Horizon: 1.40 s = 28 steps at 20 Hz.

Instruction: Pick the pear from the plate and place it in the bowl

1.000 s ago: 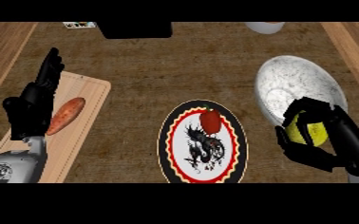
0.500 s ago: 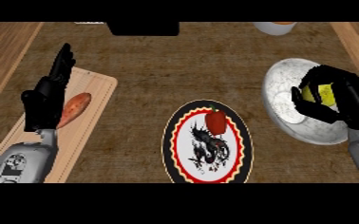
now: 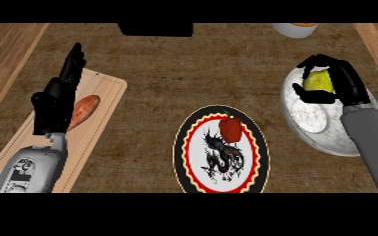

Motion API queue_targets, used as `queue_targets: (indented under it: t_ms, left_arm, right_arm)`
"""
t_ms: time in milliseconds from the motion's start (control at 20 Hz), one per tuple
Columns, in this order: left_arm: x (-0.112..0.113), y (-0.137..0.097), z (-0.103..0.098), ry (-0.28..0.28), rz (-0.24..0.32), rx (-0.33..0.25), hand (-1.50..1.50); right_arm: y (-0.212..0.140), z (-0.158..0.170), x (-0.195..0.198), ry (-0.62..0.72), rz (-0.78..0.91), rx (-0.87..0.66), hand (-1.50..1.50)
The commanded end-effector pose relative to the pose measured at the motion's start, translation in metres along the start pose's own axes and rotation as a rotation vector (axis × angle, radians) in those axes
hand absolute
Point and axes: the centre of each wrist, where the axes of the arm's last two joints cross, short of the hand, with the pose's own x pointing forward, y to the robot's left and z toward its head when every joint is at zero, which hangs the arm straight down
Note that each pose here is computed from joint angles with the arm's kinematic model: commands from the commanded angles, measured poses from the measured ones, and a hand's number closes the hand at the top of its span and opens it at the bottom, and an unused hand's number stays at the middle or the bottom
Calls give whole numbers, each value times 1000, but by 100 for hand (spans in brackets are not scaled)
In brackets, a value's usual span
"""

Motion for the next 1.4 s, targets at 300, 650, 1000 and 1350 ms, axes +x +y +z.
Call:
queue_targets:
  t_ms: [300, 650, 1000, 1350]
  left_arm:
    - [2, 13, -6, -6, 0, 9, 0]
    - [3, 11, 9, -8, -11, 22, 0]
    - [-2, 6, 9, -1, -10, 13, 0]
    - [-6, 12, 4, 32, -2, 19, 0]
  right_arm:
    - [8, -26, -17, -88, -290, 43, -150]
    - [-29, -24, -35, -56, -429, -3, -150]
    - [-124, 36, -93, -40, -546, -16, -150]
    - [-147, 79, -114, -83, -654, 67, -150]
